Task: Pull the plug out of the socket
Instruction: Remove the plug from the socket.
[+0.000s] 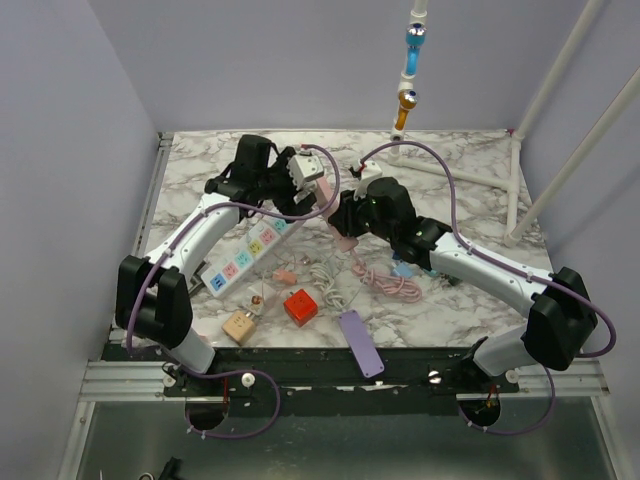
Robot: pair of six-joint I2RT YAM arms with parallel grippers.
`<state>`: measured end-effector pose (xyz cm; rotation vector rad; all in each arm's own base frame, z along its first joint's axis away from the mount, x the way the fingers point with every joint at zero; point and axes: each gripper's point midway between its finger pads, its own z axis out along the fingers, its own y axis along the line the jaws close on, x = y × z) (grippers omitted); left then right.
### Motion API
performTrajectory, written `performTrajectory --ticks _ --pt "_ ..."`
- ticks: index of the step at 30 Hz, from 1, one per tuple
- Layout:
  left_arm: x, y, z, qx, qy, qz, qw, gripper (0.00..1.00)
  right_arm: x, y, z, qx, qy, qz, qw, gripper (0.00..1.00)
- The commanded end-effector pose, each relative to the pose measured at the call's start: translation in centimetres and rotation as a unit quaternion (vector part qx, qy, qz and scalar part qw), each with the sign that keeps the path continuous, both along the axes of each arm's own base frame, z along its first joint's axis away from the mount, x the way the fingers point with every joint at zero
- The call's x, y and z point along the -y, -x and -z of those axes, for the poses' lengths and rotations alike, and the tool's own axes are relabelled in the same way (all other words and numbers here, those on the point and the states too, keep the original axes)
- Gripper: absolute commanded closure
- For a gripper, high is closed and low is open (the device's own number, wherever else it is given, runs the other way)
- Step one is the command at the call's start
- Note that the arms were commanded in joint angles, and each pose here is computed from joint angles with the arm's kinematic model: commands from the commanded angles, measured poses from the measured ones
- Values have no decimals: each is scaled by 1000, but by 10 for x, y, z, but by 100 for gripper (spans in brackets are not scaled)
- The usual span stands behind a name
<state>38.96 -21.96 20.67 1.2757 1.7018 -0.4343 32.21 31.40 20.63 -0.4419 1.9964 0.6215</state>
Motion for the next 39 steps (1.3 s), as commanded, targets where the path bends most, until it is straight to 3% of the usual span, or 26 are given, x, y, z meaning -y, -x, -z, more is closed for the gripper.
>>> performTrajectory --ticks 1,5,8,11,14,16,20,22,24,31,39 --pt "3 -9 -4 0 -5 11 1000 22 -16 2 -54 50 -57 -23 997 99" --pt "7 -11 -5 -17 2 10 1000 59 -16 2 -51 47 -56 -22 997 99" --pt "7 -12 -8 -16 7 2 1000 74 -15 1 -50 46 -56 -18 997 99" --pt "5 -12 -9 -15 2 -4 1000 100 -15 1 -48 44 -58 -15 997 99" --pt "4 -9 -12 -17 3 -5 1000 100 -16 1 -44 36 -61 -14 997 99" --pt "5 -6 -18 -10 14 -4 1000 100 -18 0 -38 29 -63 -13 997 93" --pt "9 1 -33 5 40 3 999 100 -26 0 -26 16 -69 -21 997 63" --pt "11 5 -39 9 48 9 999 100 -33 -1 -21 8 -70 -32 997 42" --pt "13 9 -43 14 51 15 998 100 -39 -5 -18 5 -69 -37 997 34" --pt "18 24 -47 10 63 43 997 100 -48 -17 -13 -1 -82 -59 995 31" --pt "16 37 -42 24 44 73 996 100 -45 -31 -14 -21 -122 -108 986 36"
